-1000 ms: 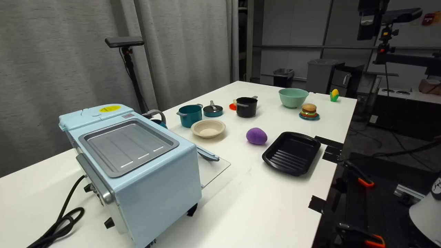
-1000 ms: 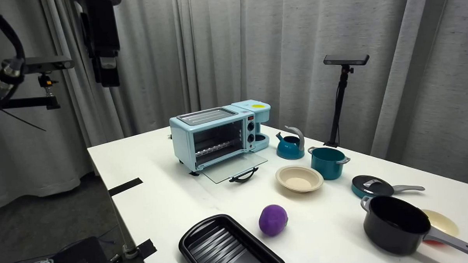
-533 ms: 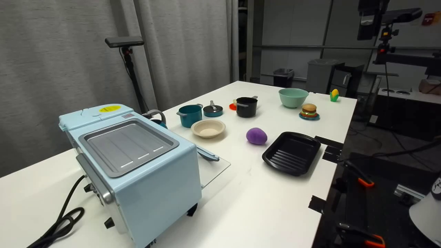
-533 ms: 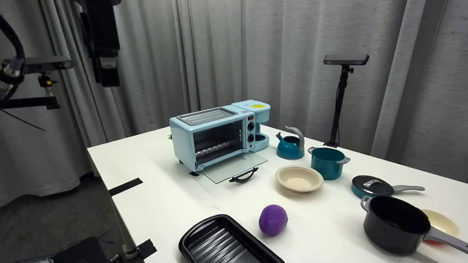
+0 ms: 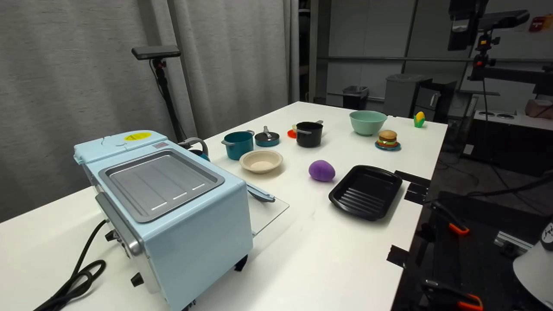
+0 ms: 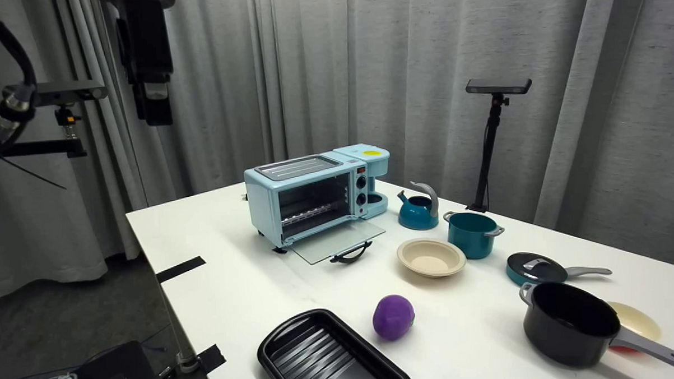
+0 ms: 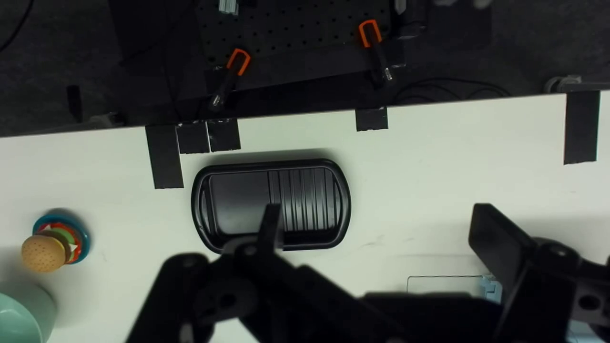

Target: Close the oven door

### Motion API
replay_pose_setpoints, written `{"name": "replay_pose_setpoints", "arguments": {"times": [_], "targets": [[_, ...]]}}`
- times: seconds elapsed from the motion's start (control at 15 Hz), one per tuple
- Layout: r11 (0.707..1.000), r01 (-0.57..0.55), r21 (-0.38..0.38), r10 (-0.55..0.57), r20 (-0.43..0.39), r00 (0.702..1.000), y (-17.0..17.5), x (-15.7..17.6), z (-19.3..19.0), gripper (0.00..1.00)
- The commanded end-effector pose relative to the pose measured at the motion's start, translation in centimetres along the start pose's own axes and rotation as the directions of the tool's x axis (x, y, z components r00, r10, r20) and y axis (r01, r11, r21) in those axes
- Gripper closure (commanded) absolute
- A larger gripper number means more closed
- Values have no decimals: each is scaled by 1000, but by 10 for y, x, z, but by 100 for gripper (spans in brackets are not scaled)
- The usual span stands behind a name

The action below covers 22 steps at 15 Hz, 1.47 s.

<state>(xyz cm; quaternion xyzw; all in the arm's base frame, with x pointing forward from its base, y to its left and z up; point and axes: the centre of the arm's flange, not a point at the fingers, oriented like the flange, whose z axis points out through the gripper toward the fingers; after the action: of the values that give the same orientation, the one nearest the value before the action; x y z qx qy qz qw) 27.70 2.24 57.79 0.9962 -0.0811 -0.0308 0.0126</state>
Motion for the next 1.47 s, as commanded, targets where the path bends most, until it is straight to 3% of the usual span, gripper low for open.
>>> {"name": "replay_pose_setpoints", "arguments": {"times": [0.0,0.33,0.67,0.73,1.4], "targets": [[1000,-9,-2,9,8,1000,0,-1,0,0],[1000,-1,-9,1,4,1000,0,0,0,0],[999,-4,-40,2,-58,998,2,4,0,0],[1000,0,-18,0,-23,1000,1,3,-1,0],[1000,2,-27,-3,-34,999,0,4,-2,0]]}}
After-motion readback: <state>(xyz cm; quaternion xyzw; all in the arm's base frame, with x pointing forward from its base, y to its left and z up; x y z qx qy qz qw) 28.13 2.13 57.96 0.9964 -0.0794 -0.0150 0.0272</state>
